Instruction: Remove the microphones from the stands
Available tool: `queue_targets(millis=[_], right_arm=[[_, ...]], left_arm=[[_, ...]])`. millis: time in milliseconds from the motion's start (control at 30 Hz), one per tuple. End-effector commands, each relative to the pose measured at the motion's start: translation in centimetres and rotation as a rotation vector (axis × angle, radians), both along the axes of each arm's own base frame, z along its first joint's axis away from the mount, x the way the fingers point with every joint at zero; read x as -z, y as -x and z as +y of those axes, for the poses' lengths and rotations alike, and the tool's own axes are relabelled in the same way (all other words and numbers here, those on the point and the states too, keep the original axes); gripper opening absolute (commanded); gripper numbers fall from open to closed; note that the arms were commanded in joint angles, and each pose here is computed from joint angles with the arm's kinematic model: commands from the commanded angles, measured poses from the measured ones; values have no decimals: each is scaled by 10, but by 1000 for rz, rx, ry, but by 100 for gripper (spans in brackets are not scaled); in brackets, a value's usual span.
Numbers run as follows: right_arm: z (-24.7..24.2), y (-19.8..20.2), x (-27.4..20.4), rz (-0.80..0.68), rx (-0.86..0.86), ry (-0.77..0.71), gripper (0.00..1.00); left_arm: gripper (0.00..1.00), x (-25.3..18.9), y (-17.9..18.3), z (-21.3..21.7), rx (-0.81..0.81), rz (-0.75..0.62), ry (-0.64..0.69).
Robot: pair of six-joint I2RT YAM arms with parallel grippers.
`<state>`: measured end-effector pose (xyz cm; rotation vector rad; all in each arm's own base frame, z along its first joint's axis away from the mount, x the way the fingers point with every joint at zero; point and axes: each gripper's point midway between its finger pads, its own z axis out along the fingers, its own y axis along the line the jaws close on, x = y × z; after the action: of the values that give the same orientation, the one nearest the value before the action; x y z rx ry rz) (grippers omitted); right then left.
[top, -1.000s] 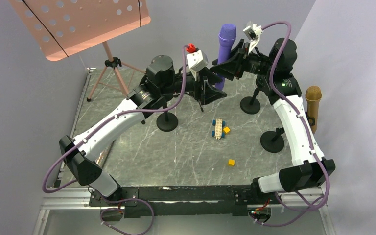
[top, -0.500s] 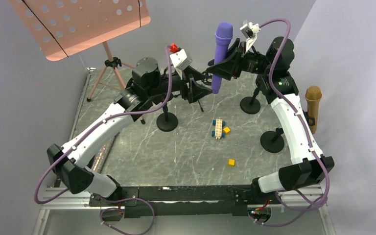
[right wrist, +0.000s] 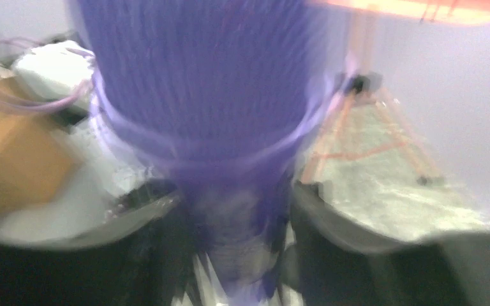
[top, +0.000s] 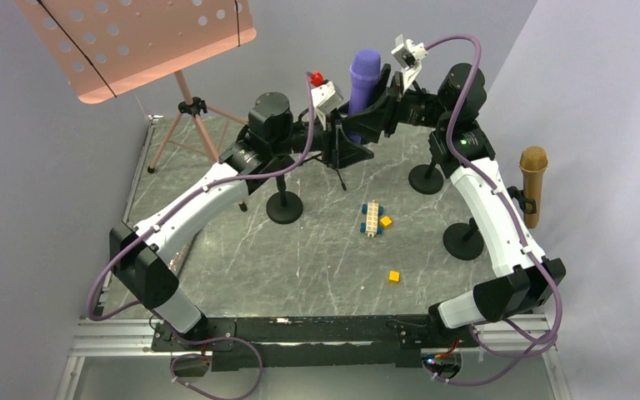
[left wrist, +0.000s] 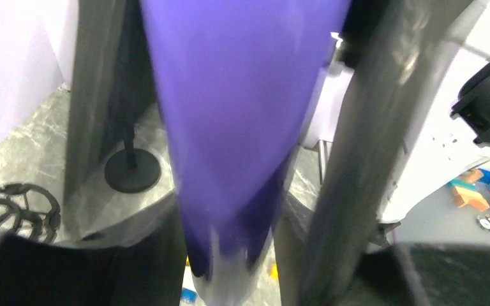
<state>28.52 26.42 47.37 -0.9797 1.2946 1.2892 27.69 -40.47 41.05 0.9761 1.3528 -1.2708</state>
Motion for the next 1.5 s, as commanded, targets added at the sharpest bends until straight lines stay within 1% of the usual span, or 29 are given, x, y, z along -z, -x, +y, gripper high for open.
queue_targets(millis=[0, 100, 233, 300, 367, 433, 467, 500, 533, 567, 600, 633, 667, 700, 733, 800, 967, 1100, 1133, 1267, 1300, 1333, 1367, 1400, 1433, 1467], right_arm=[[-2, -22, -18, -64, 126, -31, 77], [-5, -28, -28, -68, 156, -51, 99], [-6, -35, -43, -94, 167, -63, 99], [-5, -39, -40, -109, 169, -43, 90], [-4, -45, -29, -80, 181, -26, 81], [-4, -46, -22, -71, 178, -12, 68], [-4, -44, -19, -72, 167, -7, 59], [-3, -42, -19, -76, 156, -6, 47], [-3, -40, -20, -82, 149, -6, 31], [-3, -38, -21, -88, 147, -7, 18], [-4, -37, -22, -94, 147, -8, 4], [-4, -37, -23, -98, 149, -8, 0], [-4, -36, -24, -99, 146, -9, 0], [-4, -35, -24, -101, 142, -9, 0], [-4, -34, -24, -104, 135, -9, 0], [-4, -31, -24, -108, 121, -10, 0], [-2, -27, -19, -92, 98, -6, 0], [0, -25, -14, -84, 87, 1, 0], [2, -23, -12, -84, 81, 6, 0], [7, -19, -6, -68, 71, 11, 0], [9, -16, -3, -62, 59, 16, 10], [10, -15, -2, -56, 49, 18, 21], [11, -11, -1, -53, 25, 20, 52], [11, -9, -1, -55, 13, 19, 73], [11, -8, -2, -61, 16, 17, 95], [9, -7, -5, -66, 25, 15, 99]], left_arm=[[0, -39, 18, 20, 12, -104, 80], [0, -32, 16, 32, -3, -90, 63], [0, -24, 15, 42, -12, -81, 45], [0, -24, 17, 43, -4, -86, 46], [0, -25, 18, 43, 0, -96, 51], [0, -26, 18, 44, -6, -99, 54], [0, -26, 18, 45, -9, -98, 56], [0, -26, 18, 46, -8, -97, 57], [0, -26, 18, 47, -6, -96, 57], [5, -27, 18, 47, -7, -98, 55], [20, -28, 16, 48, -16, -98, 54], [40, -30, 15, 49, -27, -95, 56], [52, -33, 14, 50, -32, -94, 62], [59, -37, 14, 50, -30, -94, 67], [63, -40, 14, 49, -24, -94, 70], [66, -47, 16, 48, -4, -101, 79], [66, -54, 18, 46, 29, -102, 99], [64, -53, 15, 45, 14, -98, 100], [62, -53, 14, 45, 15, -102, 102], [35, -56, 14, 45, 18, -135, 97], [23, -57, 13, 47, 12, -147, 96], [17, -57, 12, 48, 7, -151, 93], [8, -57, 10, 51, -7, -156, 87], [1, -57, 9, 56, -22, -159, 83], [0, -57, 6, 62, -43, -162, 78], [0, -57, 3, 71, -64, -166, 72]])
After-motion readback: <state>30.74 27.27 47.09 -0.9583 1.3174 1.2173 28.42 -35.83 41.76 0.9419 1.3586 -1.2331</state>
